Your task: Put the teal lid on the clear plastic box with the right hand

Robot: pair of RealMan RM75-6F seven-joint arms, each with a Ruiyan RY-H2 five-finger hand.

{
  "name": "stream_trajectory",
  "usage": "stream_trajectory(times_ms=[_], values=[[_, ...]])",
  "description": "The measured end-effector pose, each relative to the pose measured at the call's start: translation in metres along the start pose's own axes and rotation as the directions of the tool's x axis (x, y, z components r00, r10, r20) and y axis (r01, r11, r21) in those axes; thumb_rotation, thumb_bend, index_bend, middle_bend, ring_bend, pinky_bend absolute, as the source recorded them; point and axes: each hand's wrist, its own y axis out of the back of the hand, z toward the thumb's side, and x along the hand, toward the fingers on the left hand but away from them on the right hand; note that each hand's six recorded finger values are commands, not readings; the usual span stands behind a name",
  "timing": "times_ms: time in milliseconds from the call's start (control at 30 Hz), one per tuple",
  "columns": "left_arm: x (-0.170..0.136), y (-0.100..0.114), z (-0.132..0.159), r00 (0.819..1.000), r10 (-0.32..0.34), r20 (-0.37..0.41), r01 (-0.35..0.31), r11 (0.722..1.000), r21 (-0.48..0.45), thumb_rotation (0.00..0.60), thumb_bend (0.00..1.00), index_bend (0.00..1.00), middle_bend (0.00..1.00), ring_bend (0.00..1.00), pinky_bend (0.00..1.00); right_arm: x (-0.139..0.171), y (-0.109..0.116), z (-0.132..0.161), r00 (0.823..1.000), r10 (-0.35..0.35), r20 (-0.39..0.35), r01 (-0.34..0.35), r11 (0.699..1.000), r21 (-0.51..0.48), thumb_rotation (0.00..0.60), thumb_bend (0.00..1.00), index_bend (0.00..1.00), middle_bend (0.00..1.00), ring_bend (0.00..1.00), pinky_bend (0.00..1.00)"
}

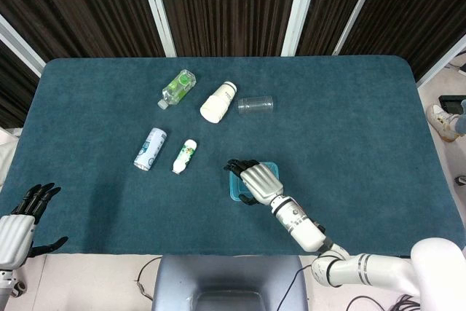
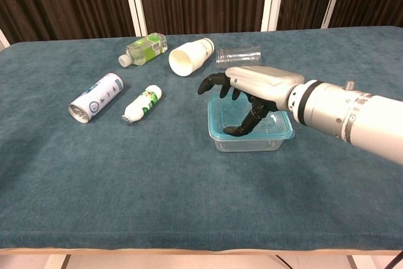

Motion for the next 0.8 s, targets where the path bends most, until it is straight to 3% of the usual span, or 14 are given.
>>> stream_trajectory(times_ms=[800], values=[[-0.001, 0.001, 0.0, 1.0, 0.001, 0.003, -0.001, 1.0, -0.002, 0.6, 0.37, 0.15, 0.1, 0.06, 0.32, 0.003, -0.016, -0.016, 0.999, 0.041, 0.018, -0.041, 0.999, -0.017, 0.6, 0.42, 0.31, 0.26, 0.27, 0.38]])
